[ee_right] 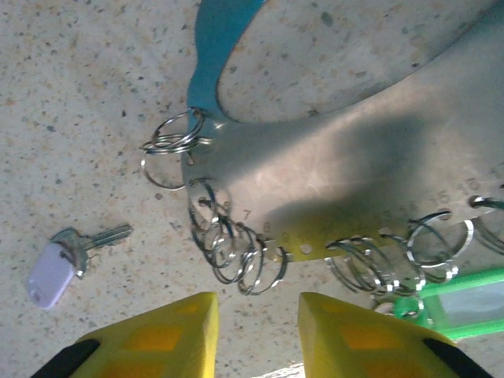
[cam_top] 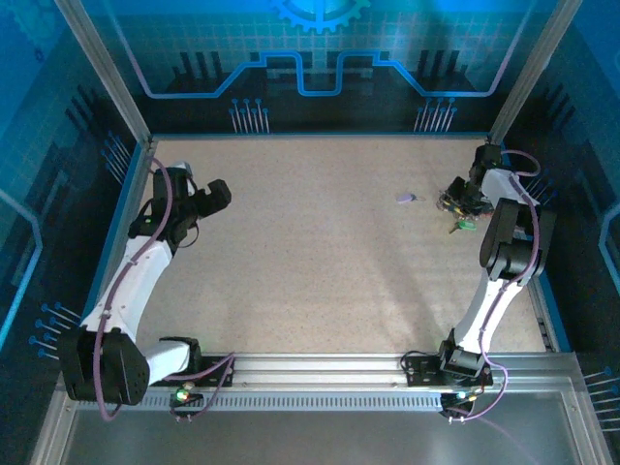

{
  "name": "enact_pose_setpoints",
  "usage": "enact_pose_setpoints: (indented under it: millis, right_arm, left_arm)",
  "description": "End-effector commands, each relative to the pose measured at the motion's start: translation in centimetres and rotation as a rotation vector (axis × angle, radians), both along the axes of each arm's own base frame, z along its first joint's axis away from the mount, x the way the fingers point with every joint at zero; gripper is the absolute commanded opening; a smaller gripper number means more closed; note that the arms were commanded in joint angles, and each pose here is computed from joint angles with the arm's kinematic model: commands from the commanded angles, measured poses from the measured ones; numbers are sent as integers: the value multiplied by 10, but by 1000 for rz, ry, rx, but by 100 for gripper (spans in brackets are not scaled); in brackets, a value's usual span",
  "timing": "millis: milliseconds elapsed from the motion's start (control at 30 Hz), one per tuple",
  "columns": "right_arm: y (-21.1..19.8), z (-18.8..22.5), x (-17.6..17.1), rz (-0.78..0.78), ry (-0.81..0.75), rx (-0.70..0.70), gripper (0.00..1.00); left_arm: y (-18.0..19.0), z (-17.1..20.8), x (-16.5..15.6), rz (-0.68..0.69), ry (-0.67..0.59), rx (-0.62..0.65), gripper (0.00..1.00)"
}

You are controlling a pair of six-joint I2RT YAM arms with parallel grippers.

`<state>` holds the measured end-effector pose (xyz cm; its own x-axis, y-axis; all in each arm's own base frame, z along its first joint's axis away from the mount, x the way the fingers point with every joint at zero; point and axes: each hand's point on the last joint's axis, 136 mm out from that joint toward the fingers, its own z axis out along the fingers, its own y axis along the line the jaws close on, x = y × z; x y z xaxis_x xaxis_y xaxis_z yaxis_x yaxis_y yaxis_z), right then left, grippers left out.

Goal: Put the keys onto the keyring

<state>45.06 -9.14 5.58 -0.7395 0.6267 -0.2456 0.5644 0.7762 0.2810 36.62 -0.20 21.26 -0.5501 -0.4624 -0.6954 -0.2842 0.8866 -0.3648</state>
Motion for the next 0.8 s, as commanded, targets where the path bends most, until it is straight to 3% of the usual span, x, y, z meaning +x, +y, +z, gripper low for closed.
enact_pose_setpoints:
  millis: [0,200,333,767]
  right_arm:
    - [13,-13,-5,-64,35,98,28]
    - [12,-31,-10,-211,72,151,17]
    - [4,-35,-15,-299,80,158,18]
    - [-8,-10,-1,-326,-14,131,26]
  left_arm:
    - [0,1,-3,10,-4,-34,99]
    - [-4,-2,-3,4,2,-54,99]
    - [-4,-4,-4,-2,4,-14,99]
    - [-4,-7,-4,-6,21,0,99]
